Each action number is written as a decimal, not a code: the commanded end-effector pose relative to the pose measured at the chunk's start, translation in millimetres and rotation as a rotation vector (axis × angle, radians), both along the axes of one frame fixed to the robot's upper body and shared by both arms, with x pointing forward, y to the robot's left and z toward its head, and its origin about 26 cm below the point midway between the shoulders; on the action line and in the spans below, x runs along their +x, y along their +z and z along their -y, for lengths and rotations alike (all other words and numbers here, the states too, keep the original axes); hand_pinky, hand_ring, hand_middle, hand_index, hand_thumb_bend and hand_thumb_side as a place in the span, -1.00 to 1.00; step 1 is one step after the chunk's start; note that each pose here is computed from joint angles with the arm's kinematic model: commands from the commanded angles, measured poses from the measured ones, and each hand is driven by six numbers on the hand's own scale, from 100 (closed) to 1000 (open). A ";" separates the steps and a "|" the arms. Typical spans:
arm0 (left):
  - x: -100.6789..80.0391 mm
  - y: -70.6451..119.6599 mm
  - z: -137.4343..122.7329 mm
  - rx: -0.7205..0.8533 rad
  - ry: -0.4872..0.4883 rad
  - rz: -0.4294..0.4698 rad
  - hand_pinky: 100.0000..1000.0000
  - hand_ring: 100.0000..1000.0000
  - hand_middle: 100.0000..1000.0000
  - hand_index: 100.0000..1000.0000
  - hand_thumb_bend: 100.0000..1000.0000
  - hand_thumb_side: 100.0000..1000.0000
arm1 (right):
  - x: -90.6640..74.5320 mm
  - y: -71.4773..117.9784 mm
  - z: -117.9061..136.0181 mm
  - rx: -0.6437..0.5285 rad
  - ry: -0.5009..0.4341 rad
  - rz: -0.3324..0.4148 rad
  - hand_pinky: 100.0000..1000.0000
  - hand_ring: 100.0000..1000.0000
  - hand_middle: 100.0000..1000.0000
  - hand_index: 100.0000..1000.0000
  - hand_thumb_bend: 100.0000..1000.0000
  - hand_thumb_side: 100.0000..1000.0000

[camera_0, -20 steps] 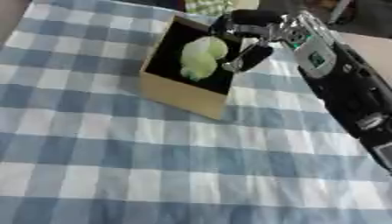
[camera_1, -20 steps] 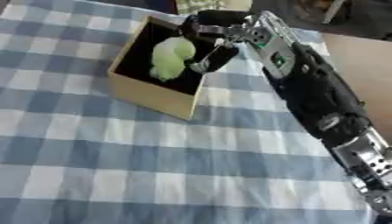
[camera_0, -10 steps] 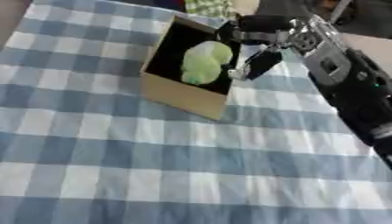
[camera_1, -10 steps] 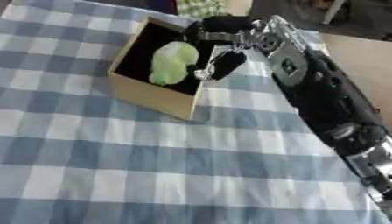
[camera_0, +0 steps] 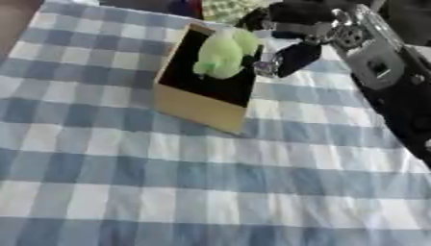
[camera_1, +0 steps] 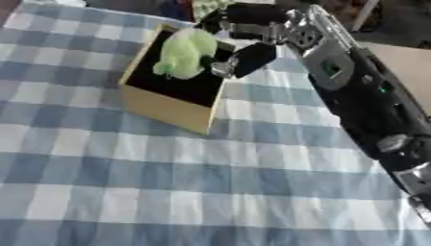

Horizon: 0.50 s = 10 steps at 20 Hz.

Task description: Pick up objects on the table and place them in the box.

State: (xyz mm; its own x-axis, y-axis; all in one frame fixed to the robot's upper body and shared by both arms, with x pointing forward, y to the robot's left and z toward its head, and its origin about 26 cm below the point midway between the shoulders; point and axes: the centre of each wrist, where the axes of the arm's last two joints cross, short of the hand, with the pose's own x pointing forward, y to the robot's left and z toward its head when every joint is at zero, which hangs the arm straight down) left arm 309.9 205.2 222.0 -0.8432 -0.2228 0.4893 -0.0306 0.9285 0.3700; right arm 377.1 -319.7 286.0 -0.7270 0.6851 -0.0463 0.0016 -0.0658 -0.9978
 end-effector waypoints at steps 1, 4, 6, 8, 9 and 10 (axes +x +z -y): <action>-2.5 5.3 1.2 0.007 -0.009 0.022 -0.34 0.40 0.55 0.20 -1.00 0.40 | -3.6 14.6 6.5 -0.035 -0.027 0.048 0.62 0.62 0.41 0.88 -0.93 -0.13; -2.5 5.3 1.4 0.009 -0.010 0.021 -0.34 0.40 0.55 0.20 -1.00 0.39 | 2.1 8.9 9.3 -0.030 -0.050 0.023 0.60 0.61 0.41 0.88 -0.97 -0.89; -2.5 5.4 1.7 0.010 -0.012 0.022 -0.34 0.40 0.55 0.20 -1.00 0.39 | 5.5 5.5 10.7 -0.018 -0.060 0.000 0.58 0.58 0.39 0.86 -0.89 -1.00; -2.5 5.6 1.7 0.010 -0.012 0.022 -0.34 0.40 0.55 0.20 -1.00 0.38 | 7.3 3.9 10.8 0.005 -0.062 -0.015 0.57 0.57 0.38 0.85 -0.91 -1.00; -2.5 5.6 1.9 0.011 -0.013 0.023 -0.34 0.40 0.55 0.20 -1.00 0.38 | 8.0 3.4 10.7 0.014 -0.063 -0.021 0.57 0.57 0.37 0.85 -0.91 -1.00; -2.5 5.6 2.0 0.011 -0.014 0.022 -0.34 0.40 0.55 0.20 -1.00 0.39 | 8.5 3.0 10.4 0.022 -0.063 -0.025 0.57 0.56 0.37 0.84 -0.97 -1.00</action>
